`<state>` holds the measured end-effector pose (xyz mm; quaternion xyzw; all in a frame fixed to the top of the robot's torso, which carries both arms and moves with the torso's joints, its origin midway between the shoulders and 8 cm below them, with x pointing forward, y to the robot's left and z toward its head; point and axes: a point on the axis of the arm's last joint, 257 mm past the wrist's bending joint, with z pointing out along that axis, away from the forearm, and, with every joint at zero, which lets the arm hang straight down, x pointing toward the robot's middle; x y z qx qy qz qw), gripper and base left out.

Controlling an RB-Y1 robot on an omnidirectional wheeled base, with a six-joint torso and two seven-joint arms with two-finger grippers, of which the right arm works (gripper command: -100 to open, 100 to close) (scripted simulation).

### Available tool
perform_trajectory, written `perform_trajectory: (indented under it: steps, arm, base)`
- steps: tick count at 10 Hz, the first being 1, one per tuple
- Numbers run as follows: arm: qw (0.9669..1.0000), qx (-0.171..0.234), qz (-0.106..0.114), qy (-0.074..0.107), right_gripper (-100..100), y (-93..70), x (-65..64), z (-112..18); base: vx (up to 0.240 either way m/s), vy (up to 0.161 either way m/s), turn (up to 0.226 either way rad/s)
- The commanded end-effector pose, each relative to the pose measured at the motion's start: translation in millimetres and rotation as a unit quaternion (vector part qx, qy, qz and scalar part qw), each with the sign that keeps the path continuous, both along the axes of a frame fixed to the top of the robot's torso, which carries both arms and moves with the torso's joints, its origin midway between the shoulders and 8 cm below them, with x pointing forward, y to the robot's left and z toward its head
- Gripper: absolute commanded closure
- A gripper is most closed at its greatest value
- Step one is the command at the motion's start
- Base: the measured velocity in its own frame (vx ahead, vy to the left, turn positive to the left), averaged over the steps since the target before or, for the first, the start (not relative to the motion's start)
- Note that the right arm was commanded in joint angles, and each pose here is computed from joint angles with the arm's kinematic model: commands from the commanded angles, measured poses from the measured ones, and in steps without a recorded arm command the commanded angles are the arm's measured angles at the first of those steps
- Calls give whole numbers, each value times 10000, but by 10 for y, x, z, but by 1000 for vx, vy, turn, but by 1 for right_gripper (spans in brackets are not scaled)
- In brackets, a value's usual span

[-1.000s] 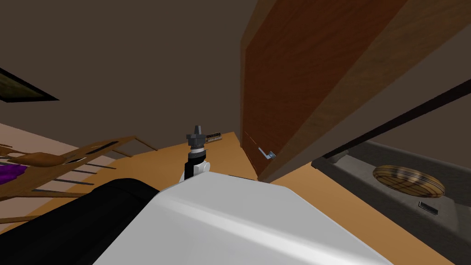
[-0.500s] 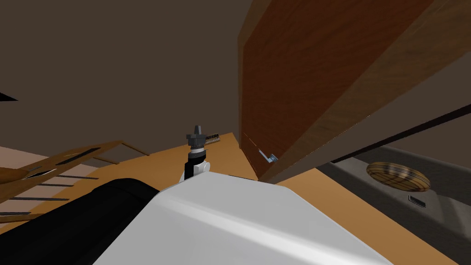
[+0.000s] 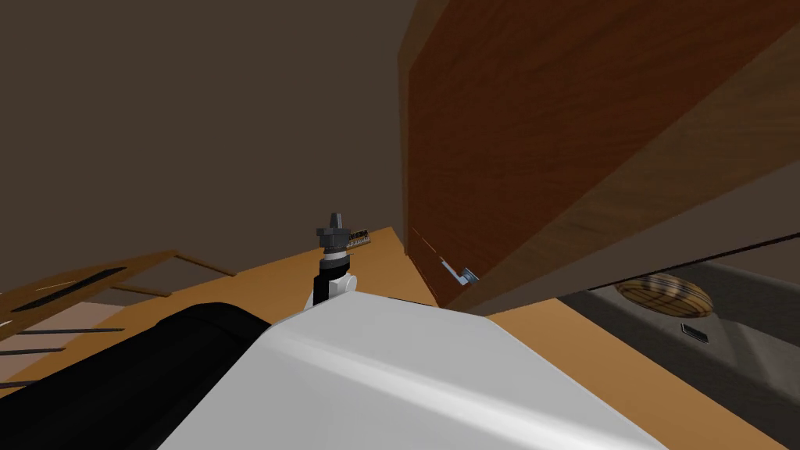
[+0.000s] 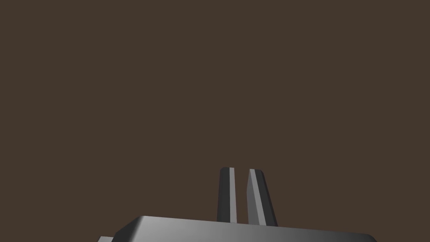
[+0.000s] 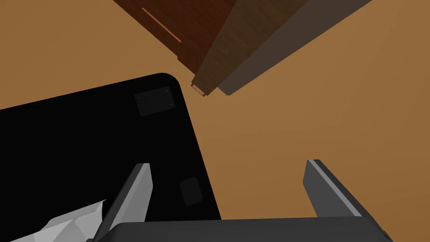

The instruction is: Push the door open

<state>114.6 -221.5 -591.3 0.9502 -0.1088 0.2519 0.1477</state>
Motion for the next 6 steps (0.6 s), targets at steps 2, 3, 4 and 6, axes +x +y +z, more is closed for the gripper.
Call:
perform_trajectory:
  steps: [2,3,4,6]
  arm:
    - [9994,95,-162,288,-100,17,-239,-113]
    - [9991,118,-206,364,-100,22,-301,-142]
    - [9986,140,-250,440,-100,26,-364,-170]
    - [9968,202,-382,668,-100,39,-555,-247]
  base:
    - [113,23,-86]
    - [117,21,-93]
    - [100,25,-75]
    - [141,6,-105]
